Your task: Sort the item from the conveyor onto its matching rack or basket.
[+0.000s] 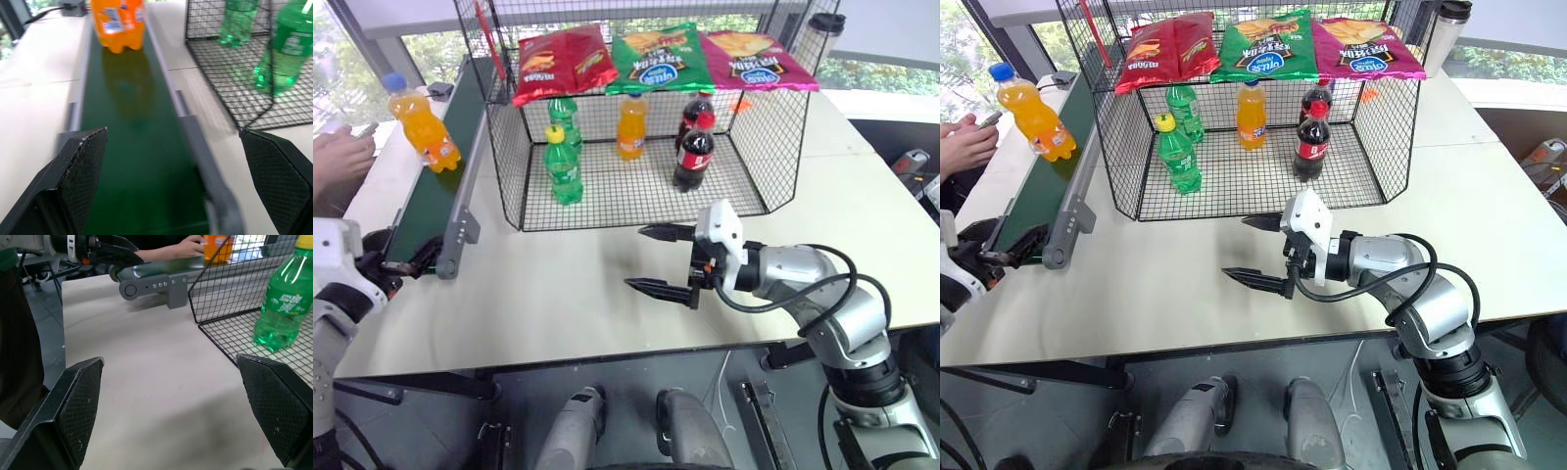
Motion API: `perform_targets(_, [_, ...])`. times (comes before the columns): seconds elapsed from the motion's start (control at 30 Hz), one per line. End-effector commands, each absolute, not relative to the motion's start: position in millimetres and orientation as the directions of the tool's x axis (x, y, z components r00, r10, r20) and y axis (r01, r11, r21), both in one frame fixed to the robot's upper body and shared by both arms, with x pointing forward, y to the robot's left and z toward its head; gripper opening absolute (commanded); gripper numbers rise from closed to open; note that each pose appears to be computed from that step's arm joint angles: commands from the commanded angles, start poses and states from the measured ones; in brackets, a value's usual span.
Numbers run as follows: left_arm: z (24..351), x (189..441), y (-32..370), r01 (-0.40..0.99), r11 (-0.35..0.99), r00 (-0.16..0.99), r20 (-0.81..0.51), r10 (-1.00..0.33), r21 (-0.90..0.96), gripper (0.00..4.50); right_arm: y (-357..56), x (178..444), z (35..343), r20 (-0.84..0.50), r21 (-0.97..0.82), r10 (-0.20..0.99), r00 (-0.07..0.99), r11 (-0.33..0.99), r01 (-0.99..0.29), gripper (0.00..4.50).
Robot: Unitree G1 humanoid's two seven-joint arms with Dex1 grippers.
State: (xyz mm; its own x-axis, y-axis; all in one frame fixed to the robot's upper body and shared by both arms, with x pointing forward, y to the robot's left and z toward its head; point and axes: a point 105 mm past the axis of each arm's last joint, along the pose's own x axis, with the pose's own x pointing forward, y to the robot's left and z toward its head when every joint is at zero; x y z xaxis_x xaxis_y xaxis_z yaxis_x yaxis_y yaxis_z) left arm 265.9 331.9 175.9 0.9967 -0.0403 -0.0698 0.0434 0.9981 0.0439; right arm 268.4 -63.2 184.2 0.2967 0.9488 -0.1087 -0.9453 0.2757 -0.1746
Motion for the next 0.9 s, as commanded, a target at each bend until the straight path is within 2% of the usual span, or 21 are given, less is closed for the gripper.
perform_targets(0.03, [191.8, 262.3, 342.6, -0.004, 0.996, 1.0, -0.014, 0.006, 0.087, 4.5, -61.3, 264.2, 188.7, -0.091, -0.209, 0.954, 0.285, 0.262, -0.942, 4.47])
perform_targets(0.43, [183.9, 263.9, 355.5, -0.068, 0.994, 0.997, -0.023, 0.071, 0.085, 4.5, -62.5, 263.5, 184.3, -0.092, -0.206, 0.953, 0.29, 0.267, -0.941, 4.47])
perform_targets(0.9, [183.7, 271.3, 348.2, -0.041, 0.993, 0.999, -0.014, 0.043, 0.109, 4.5, -64.0, 264.5, 182.7, -0.093, -0.206, 0.95, 0.298, 0.275, -0.939, 4.47])
